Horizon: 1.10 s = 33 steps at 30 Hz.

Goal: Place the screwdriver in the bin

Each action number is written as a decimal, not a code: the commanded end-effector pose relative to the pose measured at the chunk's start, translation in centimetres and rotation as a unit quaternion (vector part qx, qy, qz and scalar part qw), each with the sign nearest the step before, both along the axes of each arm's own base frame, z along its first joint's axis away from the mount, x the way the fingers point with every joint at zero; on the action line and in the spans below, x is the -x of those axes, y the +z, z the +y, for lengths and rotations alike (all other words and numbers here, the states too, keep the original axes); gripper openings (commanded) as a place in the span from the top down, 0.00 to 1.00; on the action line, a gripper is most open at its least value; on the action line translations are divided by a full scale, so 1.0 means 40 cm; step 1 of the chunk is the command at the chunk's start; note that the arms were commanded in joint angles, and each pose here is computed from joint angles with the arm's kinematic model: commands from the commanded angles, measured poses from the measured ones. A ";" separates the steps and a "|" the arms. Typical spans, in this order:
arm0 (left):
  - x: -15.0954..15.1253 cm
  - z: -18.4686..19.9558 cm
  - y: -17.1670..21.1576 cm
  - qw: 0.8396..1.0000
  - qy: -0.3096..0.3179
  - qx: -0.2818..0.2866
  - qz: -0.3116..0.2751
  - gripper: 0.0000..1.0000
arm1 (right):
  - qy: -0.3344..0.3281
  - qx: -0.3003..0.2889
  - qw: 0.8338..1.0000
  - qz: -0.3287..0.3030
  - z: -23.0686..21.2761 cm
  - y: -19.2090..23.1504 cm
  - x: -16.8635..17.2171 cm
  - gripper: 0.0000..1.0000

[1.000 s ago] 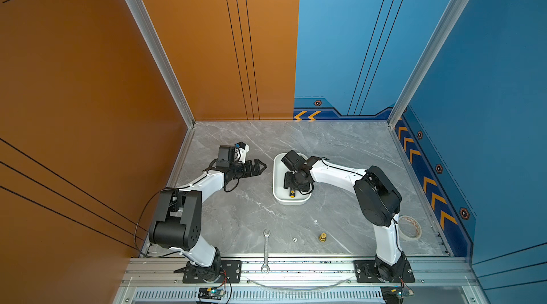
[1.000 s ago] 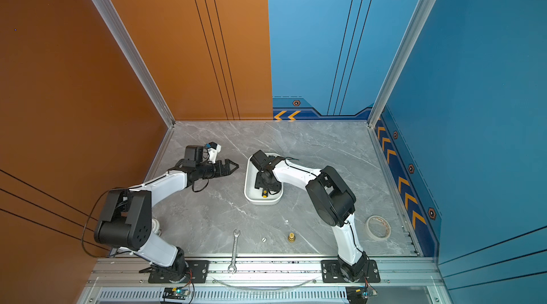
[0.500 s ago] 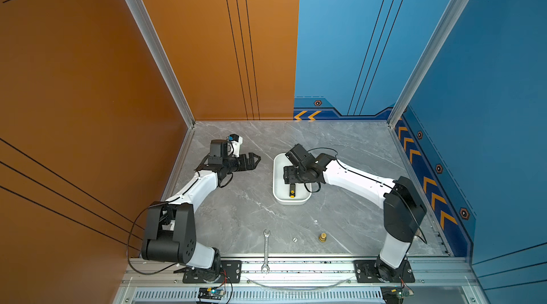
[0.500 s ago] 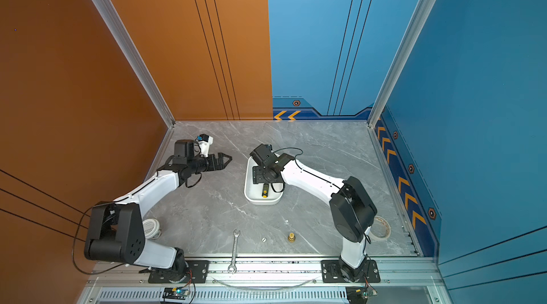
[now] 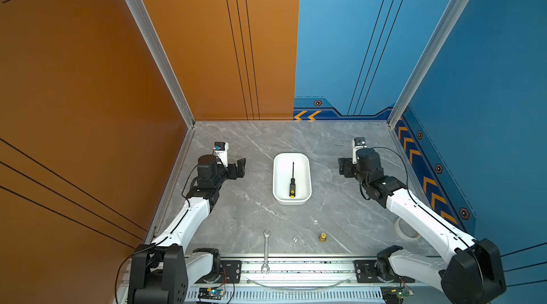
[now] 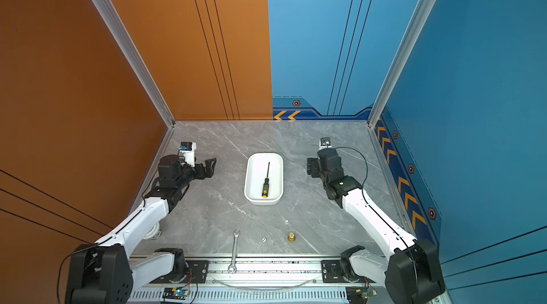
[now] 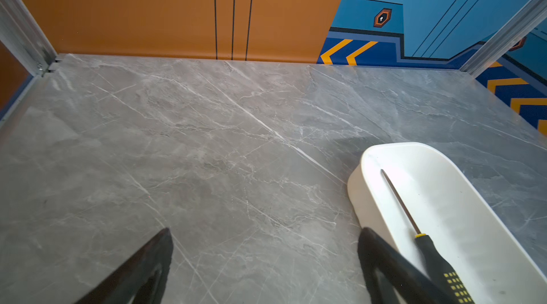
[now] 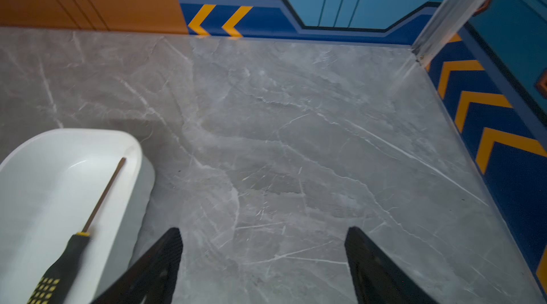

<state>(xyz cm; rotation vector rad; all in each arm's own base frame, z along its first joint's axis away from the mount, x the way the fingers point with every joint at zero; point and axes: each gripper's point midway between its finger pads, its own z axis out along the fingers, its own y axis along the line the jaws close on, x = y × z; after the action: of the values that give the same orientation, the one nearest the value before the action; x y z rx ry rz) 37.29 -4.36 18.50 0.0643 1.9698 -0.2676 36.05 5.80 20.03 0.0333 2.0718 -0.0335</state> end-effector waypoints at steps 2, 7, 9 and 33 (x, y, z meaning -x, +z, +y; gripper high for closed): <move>-0.011 0.036 0.031 0.998 0.021 -0.048 -0.044 0.02 | -0.055 0.018 0.993 -0.102 -0.127 0.025 -0.008 0.12; -0.019 0.053 0.000 0.995 0.029 -0.076 -0.059 0.02 | -0.090 0.013 0.990 -0.108 -0.205 -0.079 0.006 0.10; -0.023 0.071 -0.020 0.994 0.045 -0.081 -0.057 0.02 | -0.092 0.009 0.990 -0.105 -0.213 -0.122 0.004 0.10; -0.056 0.118 -0.199 0.995 0.074 -0.060 -0.032 0.02 | -0.083 0.019 0.992 -0.091 -0.201 -0.263 -0.074 0.09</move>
<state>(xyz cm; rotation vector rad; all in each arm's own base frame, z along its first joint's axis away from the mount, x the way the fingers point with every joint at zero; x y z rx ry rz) 39.33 0.43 10.65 0.0041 1.9454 -0.0369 38.36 -2.07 8.90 0.1855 1.8919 -0.1524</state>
